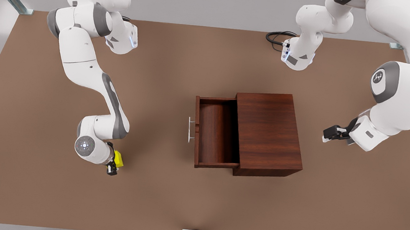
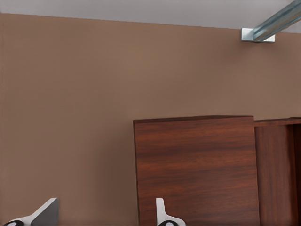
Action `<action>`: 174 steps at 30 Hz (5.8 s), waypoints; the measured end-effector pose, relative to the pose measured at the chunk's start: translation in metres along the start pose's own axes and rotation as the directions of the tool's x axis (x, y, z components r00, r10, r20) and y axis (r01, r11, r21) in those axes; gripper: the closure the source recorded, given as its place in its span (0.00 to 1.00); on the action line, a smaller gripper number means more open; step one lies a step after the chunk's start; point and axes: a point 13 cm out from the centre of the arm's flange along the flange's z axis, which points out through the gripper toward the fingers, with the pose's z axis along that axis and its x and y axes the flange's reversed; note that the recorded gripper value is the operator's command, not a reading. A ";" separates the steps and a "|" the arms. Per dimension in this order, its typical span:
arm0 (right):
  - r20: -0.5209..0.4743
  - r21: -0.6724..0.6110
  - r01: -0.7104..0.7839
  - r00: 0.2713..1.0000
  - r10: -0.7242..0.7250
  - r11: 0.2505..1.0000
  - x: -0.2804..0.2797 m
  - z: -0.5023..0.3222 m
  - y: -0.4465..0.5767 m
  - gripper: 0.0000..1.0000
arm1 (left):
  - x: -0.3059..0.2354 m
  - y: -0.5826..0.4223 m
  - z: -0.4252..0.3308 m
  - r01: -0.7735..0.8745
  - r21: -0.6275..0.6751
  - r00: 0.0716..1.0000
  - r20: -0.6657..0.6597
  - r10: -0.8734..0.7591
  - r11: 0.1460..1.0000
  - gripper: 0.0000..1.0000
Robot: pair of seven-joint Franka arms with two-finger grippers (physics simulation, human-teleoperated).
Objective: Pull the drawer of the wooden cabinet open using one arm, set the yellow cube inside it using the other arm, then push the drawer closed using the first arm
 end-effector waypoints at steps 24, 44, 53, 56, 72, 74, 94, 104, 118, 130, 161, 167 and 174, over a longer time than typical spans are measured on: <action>-0.001 -0.135 0.057 0.998 -0.058 0.989 0.051 -0.164 0.025 0.44 | 0.008 -0.010 -0.007 -0.025 -0.010 1.000 -0.016 0.024 1.000 0.00; -0.040 0.001 0.318 0.947 -0.318 0.948 0.413 -0.239 -0.042 0.44 | 0.011 -0.028 -0.011 -0.057 -0.010 0.998 -0.009 0.056 0.998 0.00; -0.043 0.003 0.118 0.992 -0.117 0.993 0.459 -0.213 -0.036 0.44 | 0.011 -0.027 -0.008 -0.057 -0.016 0.998 -0.012 0.057 0.998 0.00; -0.045 -0.006 0.044 0.998 -0.044 0.999 0.464 -0.211 -0.030 0.44 | 0.010 -0.027 -0.008 -0.061 -0.023 0.998 -0.011 0.060 0.998 0.00; -0.040 0.014 -0.192 0.981 0.192 0.981 0.490 -0.190 -0.036 0.00 | 0.005 -0.010 -0.012 -0.037 -0.034 0.999 0.005 0.037 0.999 0.00; -0.039 0.012 -0.218 0.975 0.218 0.976 0.482 -0.196 -0.034 0.00 | 0.005 -0.016 -0.013 -0.046 -0.033 0.999 0.010 0.046 0.998 0.00; 0.044 0.080 0.101 0.994 -0.104 0.992 -0.092 -0.326 -0.145 0.00 | 0.075 -0.417 0.015 -0.162 0.010 0.973 0.167 0.159 0.987 0.00; -0.057 0.125 0.504 0.864 -0.501 0.855 -0.093 -0.325 -0.153 0.00 | 0.089 -0.552 0.185 0.034 0.021 0.925 0.377 -0.039 0.999 0.00; -0.125 0.110 0.750 0.661 -0.740 0.652 -0.090 -0.314 -0.153 0.00 | 0.066 -0.553 0.281 0.240 0.113 0.864 0.428 -0.265 0.964 0.00; -0.142 0.097 0.829 0.559 -0.817 0.551 -0.090 -0.312 -0.153 0.00 | 0.077 -0.545 0.324 0.282 0.054 0.844 0.461 -0.275 0.958 0.00; -0.147 0.083 0.884 0.467 -0.872 0.460 -0.091 -0.310 -0.150 0.00 | 0.057 -0.426 0.313 0.281 -0.293 0.927 0.329 -0.180 0.914 0.00; -0.148 0.082 0.887 0.462 -0.875 0.454 -0.091 -0.310 -0.150 0.00 | 0.057 -0.417 0.320 0.253 -0.324 0.938 0.313 -0.149 0.912 0.00; -0.147 0.081 0.889 0.457 -0.877 0.450 -0.091 -0.310 -0.150 0.00 | 0.050 -0.404 0.324 0.231 -0.346 0.947 0.293 -0.129 0.909 0.00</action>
